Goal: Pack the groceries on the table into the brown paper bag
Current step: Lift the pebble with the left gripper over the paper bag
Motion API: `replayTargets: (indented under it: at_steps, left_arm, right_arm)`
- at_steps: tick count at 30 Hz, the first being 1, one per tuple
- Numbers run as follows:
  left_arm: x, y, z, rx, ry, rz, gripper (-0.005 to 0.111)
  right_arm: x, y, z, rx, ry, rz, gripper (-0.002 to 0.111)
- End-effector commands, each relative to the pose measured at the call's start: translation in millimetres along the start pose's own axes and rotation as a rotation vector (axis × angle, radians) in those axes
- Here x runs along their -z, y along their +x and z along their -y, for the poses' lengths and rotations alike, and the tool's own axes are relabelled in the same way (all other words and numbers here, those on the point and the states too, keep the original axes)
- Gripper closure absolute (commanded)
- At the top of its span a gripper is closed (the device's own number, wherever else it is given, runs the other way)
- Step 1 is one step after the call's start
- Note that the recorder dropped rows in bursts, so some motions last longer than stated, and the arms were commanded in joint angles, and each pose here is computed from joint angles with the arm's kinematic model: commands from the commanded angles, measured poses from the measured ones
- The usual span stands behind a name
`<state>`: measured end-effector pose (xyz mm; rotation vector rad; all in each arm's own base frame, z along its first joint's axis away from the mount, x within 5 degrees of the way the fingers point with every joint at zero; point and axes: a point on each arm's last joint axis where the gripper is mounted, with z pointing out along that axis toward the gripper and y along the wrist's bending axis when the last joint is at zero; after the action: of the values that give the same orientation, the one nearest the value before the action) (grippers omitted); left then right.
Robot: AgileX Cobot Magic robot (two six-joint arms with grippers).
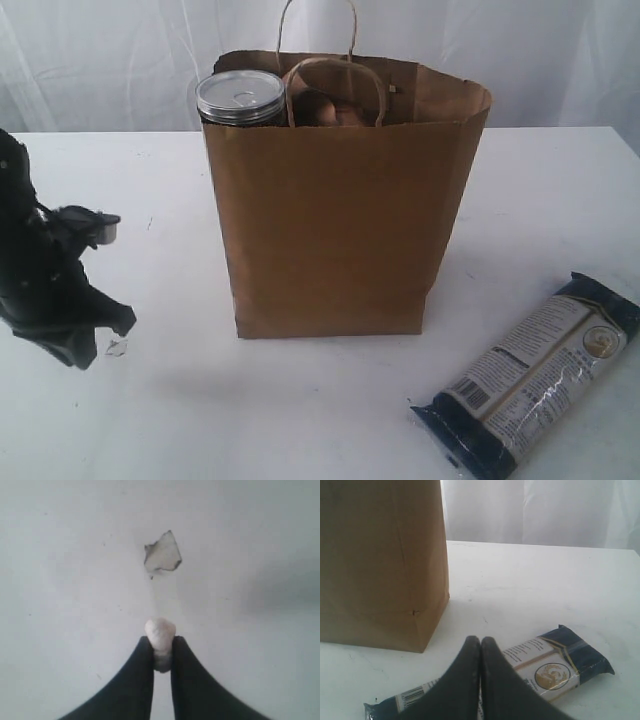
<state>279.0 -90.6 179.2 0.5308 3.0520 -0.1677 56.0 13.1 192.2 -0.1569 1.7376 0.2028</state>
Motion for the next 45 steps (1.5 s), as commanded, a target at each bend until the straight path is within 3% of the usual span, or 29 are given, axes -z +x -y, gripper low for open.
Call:
replayTargets:
  at_steps: [1, 10, 17, 23, 27, 36, 40, 45]
  left_arm:
    - [49.2, 7.3, 6.7, -0.019, 0.01, 0.106, 0.106]
    - [169.6, 29.0, 22.3, -0.065, 0.005, 0.48, 0.106]
    - [248.2, 44.1, 46.1, -0.133, 0.154, 0.728, 0.106]
    - [288.3, 50.3, 63.7, -0.225, 0.288, 0.857, 0.106]
    - [299.8, 48.6, 72.6, -0.292, 0.371, 0.913, 0.106]
    - [289.3, 11.7, 90.7, -0.391, 0.604, 0.898, 0.106]
    - [272.4, -7.3, 118.4, -0.508, 0.612, 0.911, 0.106]
    - [245.5, -32.7, 141.5, -0.562, 0.623, 0.886, 0.106]
  right_arm:
    - [-0.1, 1.3, 0.6, -0.002, 0.009, 0.001, 0.108]
    - [-0.1, 1.3, 0.6, -0.002, 0.009, 0.001, 0.108]
    - [-0.1, 1.3, 0.6, -0.002, 0.009, 0.001, 0.108]
    - [-0.1, 1.3, 0.6, -0.002, 0.009, 0.001, 0.108]
    - [-0.1, 1.3, 0.6, -0.002, 0.009, 0.001, 0.108]
    - [-0.1, 1.3, 0.6, -0.002, 0.009, 0.001, 0.108]
    - [-0.1, 1.3, 0.6, -0.002, 0.009, 0.001, 0.108]
    - [-0.1, 1.3, 0.6, -0.002, 0.009, 0.001, 0.108]
